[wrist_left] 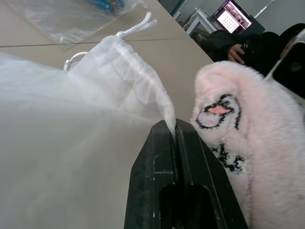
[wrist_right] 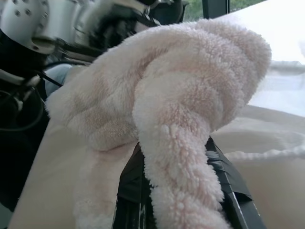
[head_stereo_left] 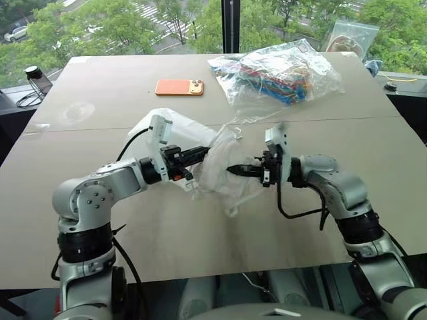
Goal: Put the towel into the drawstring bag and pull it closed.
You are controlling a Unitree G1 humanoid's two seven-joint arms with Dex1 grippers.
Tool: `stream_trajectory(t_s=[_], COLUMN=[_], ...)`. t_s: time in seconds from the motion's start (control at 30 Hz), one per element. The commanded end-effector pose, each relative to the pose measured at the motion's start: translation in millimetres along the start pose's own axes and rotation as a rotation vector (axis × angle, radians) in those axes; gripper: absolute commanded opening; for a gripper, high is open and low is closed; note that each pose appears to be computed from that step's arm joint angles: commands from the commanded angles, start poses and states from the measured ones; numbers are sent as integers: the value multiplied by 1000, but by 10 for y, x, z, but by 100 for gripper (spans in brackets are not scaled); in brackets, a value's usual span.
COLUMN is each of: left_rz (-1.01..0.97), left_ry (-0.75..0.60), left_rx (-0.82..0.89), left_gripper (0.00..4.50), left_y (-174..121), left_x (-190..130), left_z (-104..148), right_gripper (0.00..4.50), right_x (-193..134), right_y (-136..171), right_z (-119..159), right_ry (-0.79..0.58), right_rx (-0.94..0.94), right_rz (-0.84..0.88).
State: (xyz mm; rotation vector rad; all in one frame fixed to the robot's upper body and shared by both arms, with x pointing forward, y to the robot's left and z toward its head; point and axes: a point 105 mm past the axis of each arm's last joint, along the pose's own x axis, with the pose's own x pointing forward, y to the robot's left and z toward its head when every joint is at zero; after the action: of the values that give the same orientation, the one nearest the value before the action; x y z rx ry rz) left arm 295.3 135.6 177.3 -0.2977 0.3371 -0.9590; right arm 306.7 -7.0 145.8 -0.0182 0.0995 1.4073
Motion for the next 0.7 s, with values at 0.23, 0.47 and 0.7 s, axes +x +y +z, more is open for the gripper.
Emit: stream_trajectory(t_s=[0.23,0.47,0.7], left_rz=[-104,-84,20], left_ry=[24,57,60], left_rx=[126,143,131], left_gripper=[0,0,0], left_y=[-262,-290,-119], left_x=[-19,-47,-153], left_z=[-22,-149,-251], right_gripper=[1,1,1], right_x=[407,515,368], right_y=[-227,-339,-313], right_z=[-197,-117,130], right_ry=[126,14,-234], right_rx=[-192,146,501], right_rz=[-74,-180,-155])
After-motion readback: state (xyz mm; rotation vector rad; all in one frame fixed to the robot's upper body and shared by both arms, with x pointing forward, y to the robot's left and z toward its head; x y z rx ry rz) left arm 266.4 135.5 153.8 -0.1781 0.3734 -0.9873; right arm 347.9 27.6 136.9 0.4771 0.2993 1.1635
